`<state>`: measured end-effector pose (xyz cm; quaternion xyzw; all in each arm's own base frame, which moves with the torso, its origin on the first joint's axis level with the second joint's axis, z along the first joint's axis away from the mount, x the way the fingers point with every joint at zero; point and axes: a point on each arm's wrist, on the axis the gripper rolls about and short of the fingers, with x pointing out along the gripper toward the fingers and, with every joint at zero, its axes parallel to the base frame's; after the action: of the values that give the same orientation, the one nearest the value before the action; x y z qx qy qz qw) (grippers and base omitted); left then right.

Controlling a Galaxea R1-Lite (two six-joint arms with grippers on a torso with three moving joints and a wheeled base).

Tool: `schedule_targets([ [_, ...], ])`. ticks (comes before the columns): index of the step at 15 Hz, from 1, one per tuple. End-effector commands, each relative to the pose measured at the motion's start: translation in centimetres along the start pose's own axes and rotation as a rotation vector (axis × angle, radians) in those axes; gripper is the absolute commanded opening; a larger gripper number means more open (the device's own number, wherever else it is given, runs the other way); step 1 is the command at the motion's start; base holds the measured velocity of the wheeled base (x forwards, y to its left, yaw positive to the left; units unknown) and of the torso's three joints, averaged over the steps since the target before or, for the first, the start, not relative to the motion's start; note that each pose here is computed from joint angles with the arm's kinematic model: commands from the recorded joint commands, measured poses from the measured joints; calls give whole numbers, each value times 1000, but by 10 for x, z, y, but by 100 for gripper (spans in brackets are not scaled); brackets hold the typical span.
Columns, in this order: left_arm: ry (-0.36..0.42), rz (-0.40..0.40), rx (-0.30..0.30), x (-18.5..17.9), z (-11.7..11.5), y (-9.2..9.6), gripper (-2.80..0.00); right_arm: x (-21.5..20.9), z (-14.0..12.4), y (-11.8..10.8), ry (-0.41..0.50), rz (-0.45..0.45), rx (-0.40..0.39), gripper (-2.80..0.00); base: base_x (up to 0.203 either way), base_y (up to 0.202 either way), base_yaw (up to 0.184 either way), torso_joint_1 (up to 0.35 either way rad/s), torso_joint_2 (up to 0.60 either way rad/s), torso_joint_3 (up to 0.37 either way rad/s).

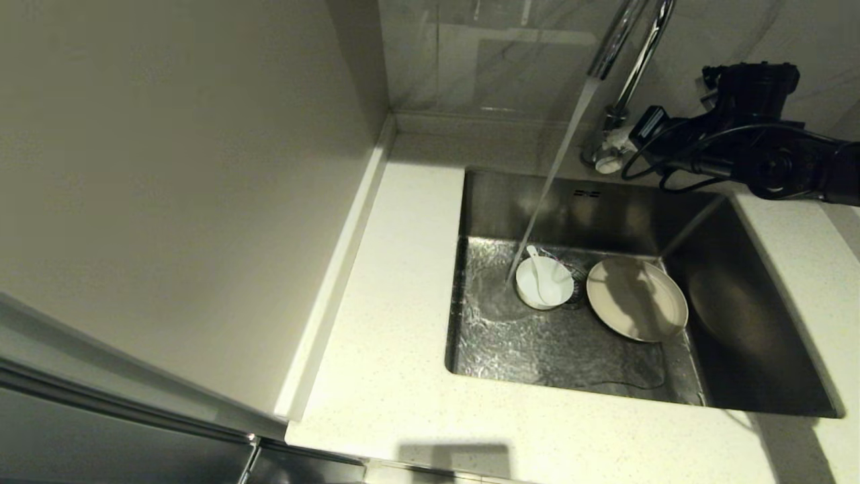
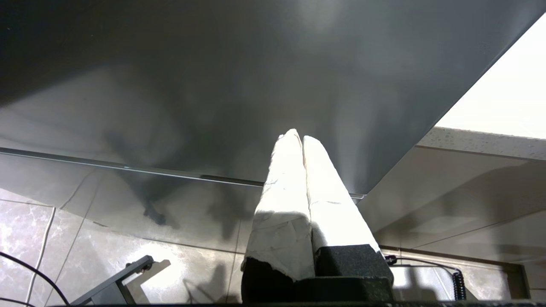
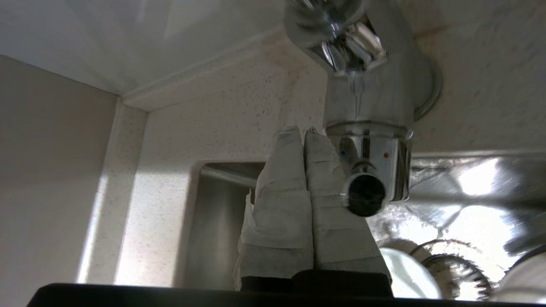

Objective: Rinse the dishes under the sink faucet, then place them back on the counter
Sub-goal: Turn off the faucet

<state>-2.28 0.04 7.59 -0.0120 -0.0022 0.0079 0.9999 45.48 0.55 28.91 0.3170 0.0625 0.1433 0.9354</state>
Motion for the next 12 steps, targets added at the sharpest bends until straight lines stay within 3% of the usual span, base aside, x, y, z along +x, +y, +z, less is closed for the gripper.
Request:
schedule_targets([
  [1, -3, 1, -1, 0, 0, 0, -280, 2, -1, -1, 2, 24, 22, -280, 0, 0, 0, 0, 0, 0],
  [12, -3, 1, -1, 0, 0, 0, -280, 3, 12, 13, -15, 340, 166, -280, 0, 0, 0, 0, 0, 0],
])
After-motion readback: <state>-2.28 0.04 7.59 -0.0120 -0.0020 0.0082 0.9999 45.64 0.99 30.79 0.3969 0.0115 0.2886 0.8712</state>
